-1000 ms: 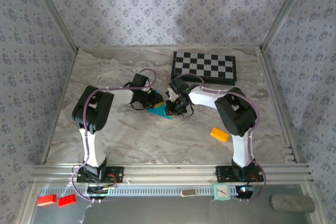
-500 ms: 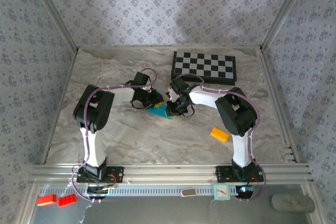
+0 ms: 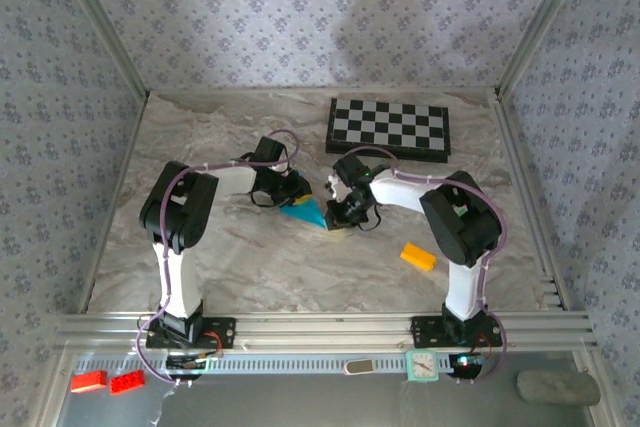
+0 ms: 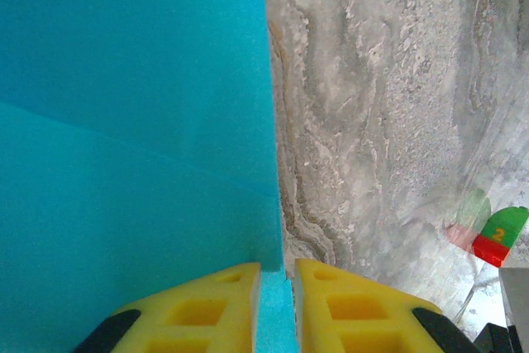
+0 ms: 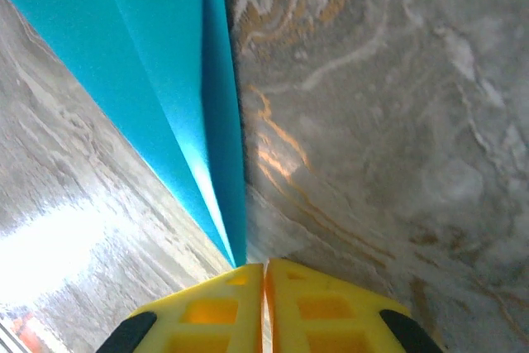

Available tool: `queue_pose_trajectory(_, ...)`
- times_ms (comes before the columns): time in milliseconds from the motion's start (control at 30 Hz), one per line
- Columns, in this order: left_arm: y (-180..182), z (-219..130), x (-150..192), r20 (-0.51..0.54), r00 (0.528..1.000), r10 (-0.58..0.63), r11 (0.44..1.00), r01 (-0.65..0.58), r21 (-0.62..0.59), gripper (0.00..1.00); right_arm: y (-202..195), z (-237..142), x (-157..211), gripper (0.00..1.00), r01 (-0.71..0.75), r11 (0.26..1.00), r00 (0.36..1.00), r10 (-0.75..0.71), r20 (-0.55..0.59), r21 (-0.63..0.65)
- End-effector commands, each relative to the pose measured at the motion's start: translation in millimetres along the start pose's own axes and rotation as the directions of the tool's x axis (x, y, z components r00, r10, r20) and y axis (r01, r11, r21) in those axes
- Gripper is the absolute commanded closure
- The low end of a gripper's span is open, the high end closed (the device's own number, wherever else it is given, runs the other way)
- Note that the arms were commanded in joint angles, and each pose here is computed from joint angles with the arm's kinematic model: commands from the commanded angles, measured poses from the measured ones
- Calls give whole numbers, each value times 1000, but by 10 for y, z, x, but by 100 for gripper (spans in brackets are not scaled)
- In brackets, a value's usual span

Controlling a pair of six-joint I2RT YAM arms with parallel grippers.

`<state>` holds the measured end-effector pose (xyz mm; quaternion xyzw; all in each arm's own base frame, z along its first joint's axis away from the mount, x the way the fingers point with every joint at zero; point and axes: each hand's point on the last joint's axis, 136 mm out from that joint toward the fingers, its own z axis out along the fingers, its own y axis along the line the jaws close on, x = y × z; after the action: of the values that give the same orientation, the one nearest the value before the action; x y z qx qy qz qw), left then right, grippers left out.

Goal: Fold a paper plane with a square sheet of paper (pick it up from the middle)

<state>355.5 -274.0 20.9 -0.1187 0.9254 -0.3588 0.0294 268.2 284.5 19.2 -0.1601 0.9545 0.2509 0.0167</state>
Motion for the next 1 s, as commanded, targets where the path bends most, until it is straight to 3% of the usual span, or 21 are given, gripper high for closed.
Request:
queue_pose_trajectory(0,772,130,153,-19,993,-113,964,104,-246,80,-87,-124,208,87,-30,999,999,31,-41,38)
queue_pose_trajectory(133,708,126,150,-21,994,-106,969,98,-226,80,180,-351,-164,87,-2,999,991,7,134,-42)
queue_pose_trajectory(267,640,143,169,-29,994,-106,974,98,-204,80,345,-374,-383,89,7,996,980,11,196,-94)
queue_pose_trajectory(600,537,116,150,-25,993,-113,979,107,-175,81,488,-154,-714,98,-10,992,976,38,215,-129)
queue_pose_trajectory(967,418,47,98,0,994,-111,984,110,-141,82,386,117,-629,98,-41,992,986,59,157,-117)
